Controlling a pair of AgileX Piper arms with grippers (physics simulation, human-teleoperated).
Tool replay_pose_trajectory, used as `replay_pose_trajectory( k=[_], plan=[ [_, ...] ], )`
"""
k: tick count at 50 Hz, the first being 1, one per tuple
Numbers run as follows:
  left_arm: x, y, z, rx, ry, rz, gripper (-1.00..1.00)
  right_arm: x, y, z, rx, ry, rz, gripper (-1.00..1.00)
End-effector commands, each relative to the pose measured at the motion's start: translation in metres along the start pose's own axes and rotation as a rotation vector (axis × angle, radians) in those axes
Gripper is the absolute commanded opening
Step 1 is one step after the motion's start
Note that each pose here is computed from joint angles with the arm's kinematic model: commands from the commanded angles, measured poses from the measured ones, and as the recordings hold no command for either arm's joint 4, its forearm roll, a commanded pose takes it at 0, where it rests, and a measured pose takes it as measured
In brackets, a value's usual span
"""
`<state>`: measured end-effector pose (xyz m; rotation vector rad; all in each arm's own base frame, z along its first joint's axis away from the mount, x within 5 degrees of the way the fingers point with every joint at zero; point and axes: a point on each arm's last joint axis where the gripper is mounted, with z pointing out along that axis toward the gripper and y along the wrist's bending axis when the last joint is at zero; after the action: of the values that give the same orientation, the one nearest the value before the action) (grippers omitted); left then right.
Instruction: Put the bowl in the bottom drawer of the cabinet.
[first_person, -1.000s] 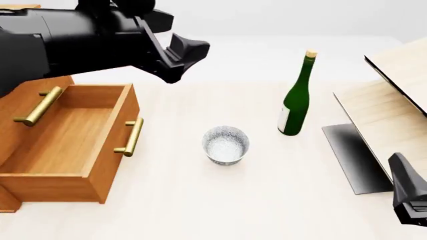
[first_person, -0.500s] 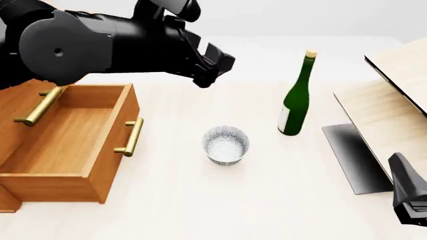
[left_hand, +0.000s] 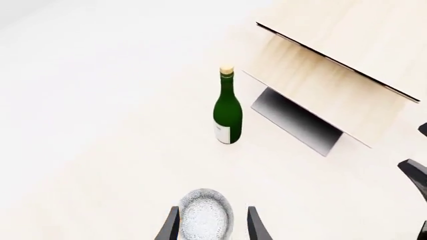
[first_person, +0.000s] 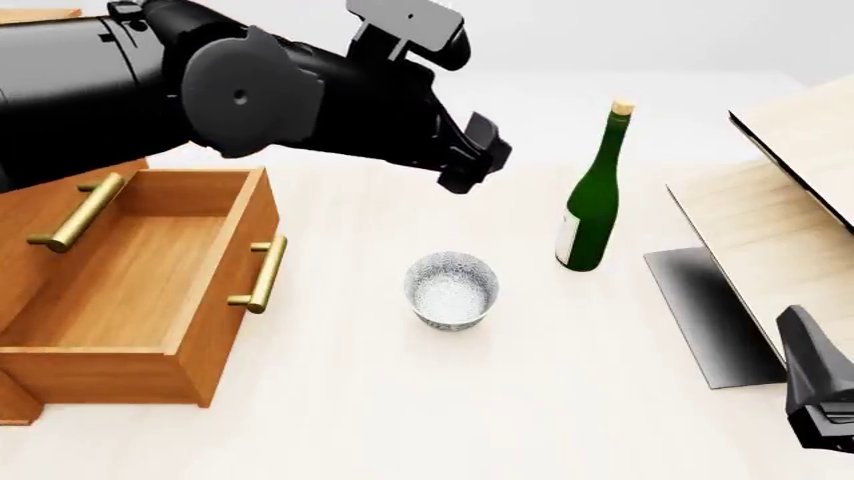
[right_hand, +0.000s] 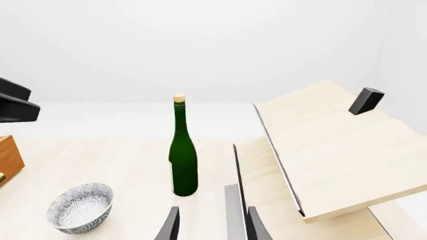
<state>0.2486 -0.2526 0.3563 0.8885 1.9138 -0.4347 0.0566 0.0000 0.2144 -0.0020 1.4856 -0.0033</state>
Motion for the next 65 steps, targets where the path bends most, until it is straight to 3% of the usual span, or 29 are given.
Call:
replay_pose_trajectory(
  k=[1, 9, 35, 52, 65],
  plan=[
    [0.001, -0.008, 0.015, 0.022, 0.043, -0.008, 1.0, 0.0, 0.0, 0.0, 0.0, 0.0, 0.0, 1.0],
    [0.014, -0.012, 0.037, 0.029, 0.086, -0.034, 1.0, 0.0, 0.0, 0.0, 0.0, 0.0, 0.0, 1.0],
    [0.028, -0.014, 0.059, 0.028, 0.143, -0.087, 1.0, 0.0, 0.0, 0.0, 0.0, 0.0, 0.0, 1.0],
    [0.059, -0.006, 0.073, 0.006, 0.208, -0.12, 1.0, 0.0, 0.0, 0.0, 0.0, 0.0, 0.0, 1.0],
    [0.061, -0.009, 0.084, 0.01, 0.215, -0.127, 1.0, 0.0, 0.0, 0.0, 0.0, 0.0, 0.0, 1.0]
  ],
)
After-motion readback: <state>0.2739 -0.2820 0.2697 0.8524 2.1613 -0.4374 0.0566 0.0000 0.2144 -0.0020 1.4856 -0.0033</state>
